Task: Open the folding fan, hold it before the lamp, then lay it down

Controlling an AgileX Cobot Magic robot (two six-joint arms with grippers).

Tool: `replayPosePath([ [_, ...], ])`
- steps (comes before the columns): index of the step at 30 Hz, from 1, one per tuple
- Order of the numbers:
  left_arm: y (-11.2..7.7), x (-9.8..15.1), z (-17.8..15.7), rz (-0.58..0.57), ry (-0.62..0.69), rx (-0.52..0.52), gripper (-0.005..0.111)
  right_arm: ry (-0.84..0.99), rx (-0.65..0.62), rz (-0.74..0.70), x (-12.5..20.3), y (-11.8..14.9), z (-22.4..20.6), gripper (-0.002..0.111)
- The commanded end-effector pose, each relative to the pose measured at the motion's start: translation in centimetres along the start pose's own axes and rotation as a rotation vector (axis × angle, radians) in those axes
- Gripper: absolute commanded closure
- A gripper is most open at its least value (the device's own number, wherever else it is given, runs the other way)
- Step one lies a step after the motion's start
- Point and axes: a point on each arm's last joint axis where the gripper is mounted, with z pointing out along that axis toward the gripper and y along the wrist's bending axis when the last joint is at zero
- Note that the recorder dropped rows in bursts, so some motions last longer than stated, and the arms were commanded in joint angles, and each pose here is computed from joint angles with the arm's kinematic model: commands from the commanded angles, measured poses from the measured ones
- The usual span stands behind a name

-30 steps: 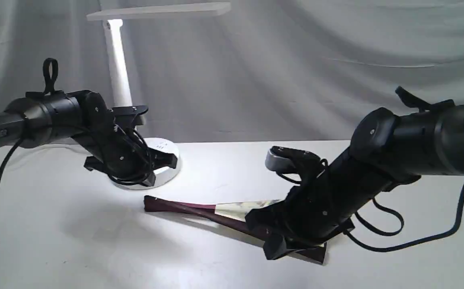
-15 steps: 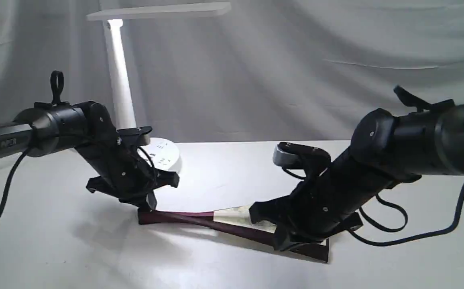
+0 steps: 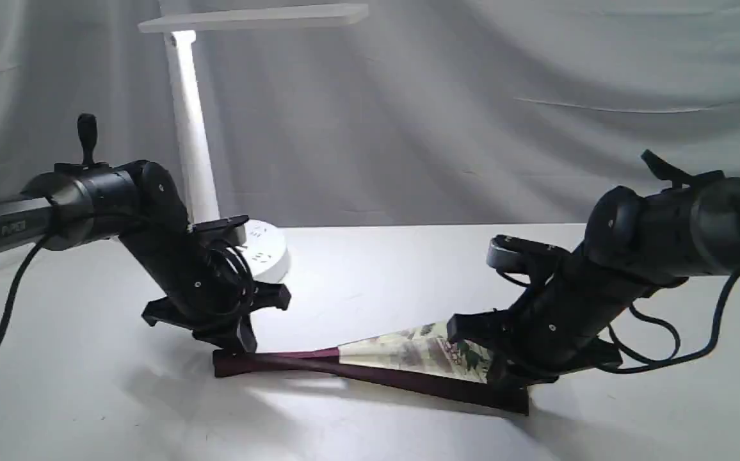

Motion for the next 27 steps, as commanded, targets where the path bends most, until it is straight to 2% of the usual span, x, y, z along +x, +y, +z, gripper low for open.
replayPosePath([
  [1,-0.9,0.2,-0.6,0.024,0.019,0.016,0.107,-0.027,-0.002,0.0,-1.1,-0.2,0.1,0.108],
  [11,-3.4,1.1,0.1,0.074,0.098,0.032,0.107,-0.048,-0.001,-0.004,-3.0,-0.5,2.5,0.108],
  [19,-5.7,1.8,0.8,0.122,0.132,0.039,0.107,-0.168,-0.001,-0.022,-5.3,-0.1,1.7,0.108],
  [24,-7.3,2.2,1.3,0.157,0.144,0.043,0.107,-0.215,0.001,0.0,-6.4,-0.8,0.8,0.108],
  [27,-8.3,2.5,1.5,0.161,0.148,0.067,0.107,-0.232,0.001,0.044,-6.8,-2.2,0.4,0.108],
])
